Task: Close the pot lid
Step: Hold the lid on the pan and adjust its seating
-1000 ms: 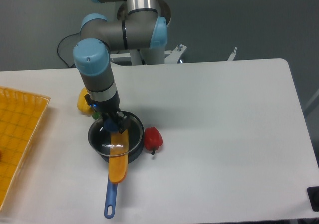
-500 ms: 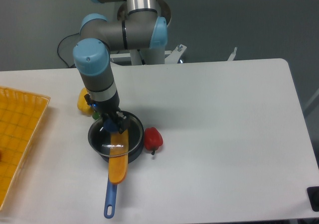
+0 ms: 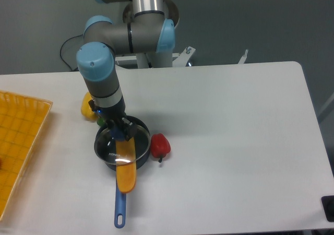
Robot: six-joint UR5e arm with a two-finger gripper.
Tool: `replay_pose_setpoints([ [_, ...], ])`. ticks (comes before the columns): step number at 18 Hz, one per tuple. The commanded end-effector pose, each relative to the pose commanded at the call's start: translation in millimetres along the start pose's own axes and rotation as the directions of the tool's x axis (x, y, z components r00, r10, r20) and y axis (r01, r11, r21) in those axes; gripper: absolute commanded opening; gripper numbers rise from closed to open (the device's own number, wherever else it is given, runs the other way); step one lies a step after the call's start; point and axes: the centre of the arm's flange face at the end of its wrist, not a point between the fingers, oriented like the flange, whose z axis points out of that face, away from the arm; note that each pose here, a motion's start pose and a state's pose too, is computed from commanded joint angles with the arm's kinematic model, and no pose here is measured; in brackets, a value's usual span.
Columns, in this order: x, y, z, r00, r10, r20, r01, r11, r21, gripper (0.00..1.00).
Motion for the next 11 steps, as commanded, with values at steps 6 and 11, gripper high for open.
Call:
replay_pose_setpoints([
  [6, -4.5, -4.3, -7.8, 1.0, -0.001, 0.01, 0.001, 1.0, 0.011, 1.0],
  [11, -11.8, -4.6, -15.9, 1.0, -0.009, 0.017, 0.009, 1.0, 0.023, 1.0],
])
